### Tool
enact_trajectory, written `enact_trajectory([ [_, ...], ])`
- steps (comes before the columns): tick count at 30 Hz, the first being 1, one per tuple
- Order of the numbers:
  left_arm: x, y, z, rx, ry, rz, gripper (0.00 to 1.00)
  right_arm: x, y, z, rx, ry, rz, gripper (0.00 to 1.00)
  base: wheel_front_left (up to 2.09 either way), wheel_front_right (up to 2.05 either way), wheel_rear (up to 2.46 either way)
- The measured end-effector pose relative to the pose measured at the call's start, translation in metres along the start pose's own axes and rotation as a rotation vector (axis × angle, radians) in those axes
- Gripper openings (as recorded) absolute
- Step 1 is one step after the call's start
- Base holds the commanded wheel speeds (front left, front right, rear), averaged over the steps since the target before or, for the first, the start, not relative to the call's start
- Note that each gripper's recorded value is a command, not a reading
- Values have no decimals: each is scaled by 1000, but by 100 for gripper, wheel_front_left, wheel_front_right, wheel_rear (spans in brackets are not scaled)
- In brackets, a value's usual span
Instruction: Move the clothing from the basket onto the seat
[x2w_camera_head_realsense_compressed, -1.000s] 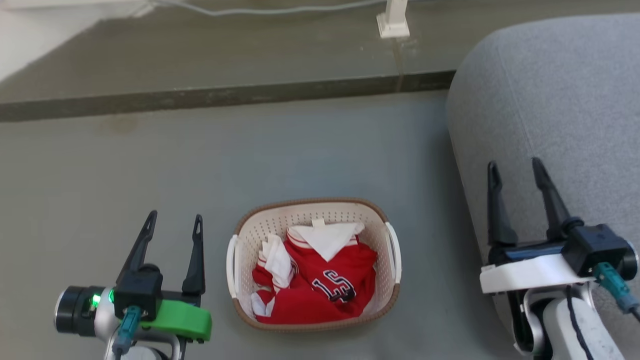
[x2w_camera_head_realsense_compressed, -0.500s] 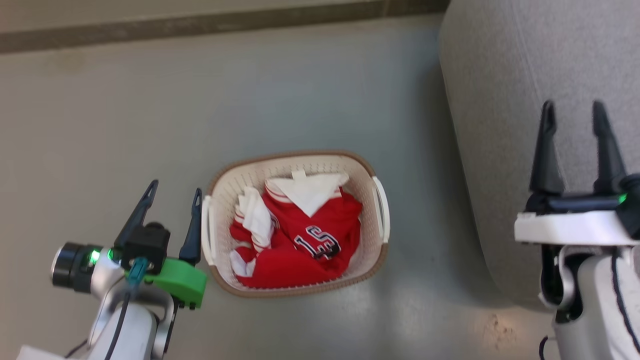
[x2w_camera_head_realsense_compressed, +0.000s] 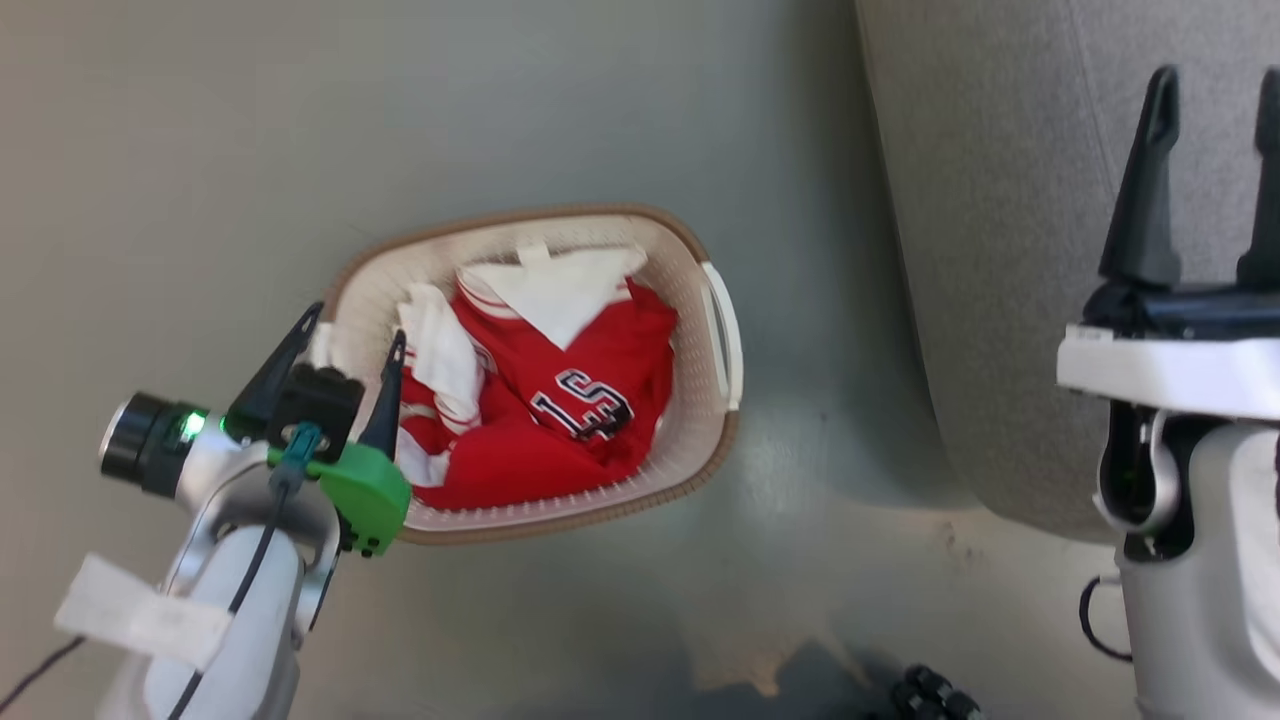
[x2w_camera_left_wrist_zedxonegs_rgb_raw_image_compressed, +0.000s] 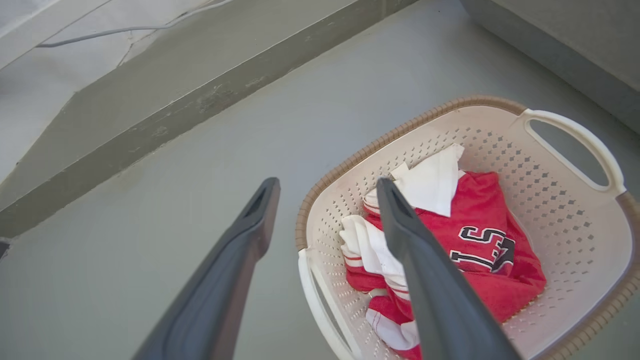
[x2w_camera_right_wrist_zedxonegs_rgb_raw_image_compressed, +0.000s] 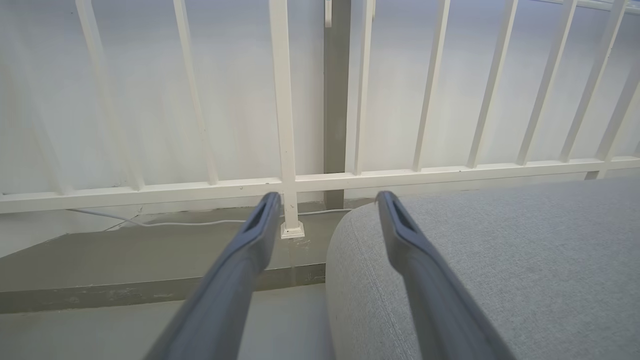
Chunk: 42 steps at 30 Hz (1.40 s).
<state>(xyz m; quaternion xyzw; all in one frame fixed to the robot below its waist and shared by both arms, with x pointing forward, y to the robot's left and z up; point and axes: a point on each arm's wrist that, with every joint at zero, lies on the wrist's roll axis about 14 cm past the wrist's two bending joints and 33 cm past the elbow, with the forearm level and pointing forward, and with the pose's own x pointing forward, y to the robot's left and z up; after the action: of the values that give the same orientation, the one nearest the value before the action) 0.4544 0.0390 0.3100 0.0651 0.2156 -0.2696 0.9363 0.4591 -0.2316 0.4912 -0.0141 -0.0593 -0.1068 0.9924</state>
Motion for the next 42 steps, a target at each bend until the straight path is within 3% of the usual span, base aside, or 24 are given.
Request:
enact_trajectory([
  [12, 51, -22, -58, 58, 141, -181, 100, 37, -4, -23, -17, -14, -19, 100, 0, 0, 0],
  [24, 45, -81, -132, 72, 336, -392, 100, 42, -16, -57, -57, 58, -43, 100, 0, 0, 0],
  [42, 40, -106, -179, 80, 494, -493, 100, 42, -24, -68, -67, 91, -57, 100, 0, 0, 0],
])
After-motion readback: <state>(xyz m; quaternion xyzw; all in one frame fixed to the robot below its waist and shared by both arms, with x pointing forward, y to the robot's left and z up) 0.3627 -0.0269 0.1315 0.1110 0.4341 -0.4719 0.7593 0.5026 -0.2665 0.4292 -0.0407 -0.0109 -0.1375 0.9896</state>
